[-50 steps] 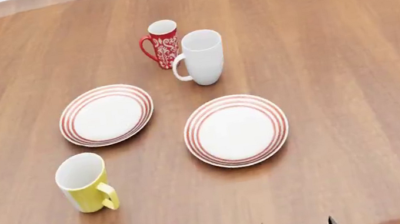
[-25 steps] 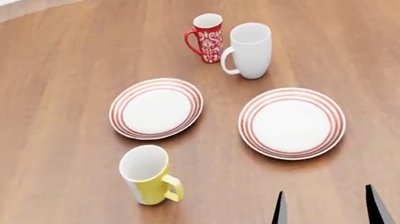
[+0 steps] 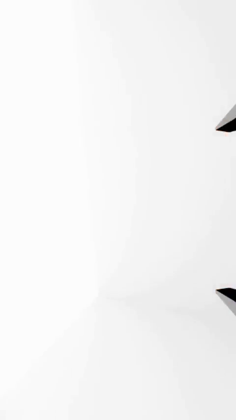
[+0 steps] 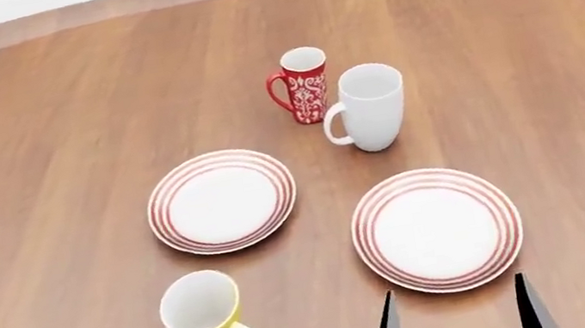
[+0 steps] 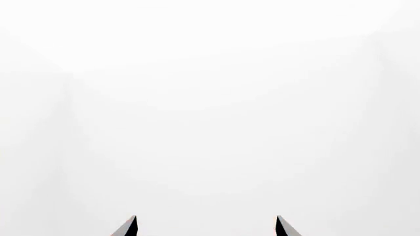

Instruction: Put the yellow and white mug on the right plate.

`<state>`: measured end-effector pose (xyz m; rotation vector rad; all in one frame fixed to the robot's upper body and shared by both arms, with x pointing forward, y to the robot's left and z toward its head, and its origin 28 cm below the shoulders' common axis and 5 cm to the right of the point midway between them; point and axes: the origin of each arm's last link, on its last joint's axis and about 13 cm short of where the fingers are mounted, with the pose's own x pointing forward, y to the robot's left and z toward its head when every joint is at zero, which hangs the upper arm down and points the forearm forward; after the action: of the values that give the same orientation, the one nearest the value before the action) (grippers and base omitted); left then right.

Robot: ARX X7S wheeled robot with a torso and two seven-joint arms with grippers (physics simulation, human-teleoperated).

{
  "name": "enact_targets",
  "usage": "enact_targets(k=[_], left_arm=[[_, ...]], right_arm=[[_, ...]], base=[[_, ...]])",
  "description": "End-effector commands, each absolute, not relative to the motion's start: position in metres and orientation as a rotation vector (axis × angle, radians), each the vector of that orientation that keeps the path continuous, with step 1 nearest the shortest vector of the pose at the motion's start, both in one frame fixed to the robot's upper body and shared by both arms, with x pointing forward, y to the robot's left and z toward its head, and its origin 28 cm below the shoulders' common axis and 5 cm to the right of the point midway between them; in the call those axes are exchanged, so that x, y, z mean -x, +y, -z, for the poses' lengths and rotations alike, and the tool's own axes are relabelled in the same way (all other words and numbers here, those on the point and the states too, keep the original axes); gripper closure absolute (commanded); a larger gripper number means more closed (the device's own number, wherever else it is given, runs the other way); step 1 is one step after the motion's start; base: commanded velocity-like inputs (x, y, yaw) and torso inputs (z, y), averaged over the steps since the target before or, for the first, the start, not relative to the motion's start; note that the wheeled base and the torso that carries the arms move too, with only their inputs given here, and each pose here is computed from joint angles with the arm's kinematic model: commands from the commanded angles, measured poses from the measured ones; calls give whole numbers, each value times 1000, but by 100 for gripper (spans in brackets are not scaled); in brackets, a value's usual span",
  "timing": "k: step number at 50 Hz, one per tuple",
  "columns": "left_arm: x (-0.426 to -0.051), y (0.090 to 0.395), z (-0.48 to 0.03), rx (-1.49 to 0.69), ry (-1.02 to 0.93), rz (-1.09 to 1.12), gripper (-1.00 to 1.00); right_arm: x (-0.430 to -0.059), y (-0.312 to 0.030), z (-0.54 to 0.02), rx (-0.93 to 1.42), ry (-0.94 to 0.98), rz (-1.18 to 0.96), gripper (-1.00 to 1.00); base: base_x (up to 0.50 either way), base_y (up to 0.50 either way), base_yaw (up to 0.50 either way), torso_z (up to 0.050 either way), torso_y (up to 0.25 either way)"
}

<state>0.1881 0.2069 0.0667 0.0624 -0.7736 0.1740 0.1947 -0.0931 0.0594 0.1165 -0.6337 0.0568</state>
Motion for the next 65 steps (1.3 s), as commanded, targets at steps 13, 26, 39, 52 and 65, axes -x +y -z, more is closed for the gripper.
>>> enact_targets(k=[13,26,39,52,65], left_arm=[[-187,207,-66,-80,-780,-168,-100],[-187,207,-66,-81,-781,-166,-100],[-187,207,-68,-81,-790,-173,-100],[-186,206,-66,-83,-780,-162,-100],[-186,206,-64,-86,-771,-153,-100]], right_arm=[[-191,-85,-56,-34,-625,-181,-100],[-192,-85,-54,-25,-605,-201,-100],[-202,-86,-51,64,-404,-289,-100],[-216,-99,-68,153,-27,-653,-100],[-232,-103,-71,215,78,-752,-100]], base=[[500,-21,0,0,0],[287,0,0,0,0],[0,0,0,0,0],[0,0,0,0,0],[0,0,0,0,0]])
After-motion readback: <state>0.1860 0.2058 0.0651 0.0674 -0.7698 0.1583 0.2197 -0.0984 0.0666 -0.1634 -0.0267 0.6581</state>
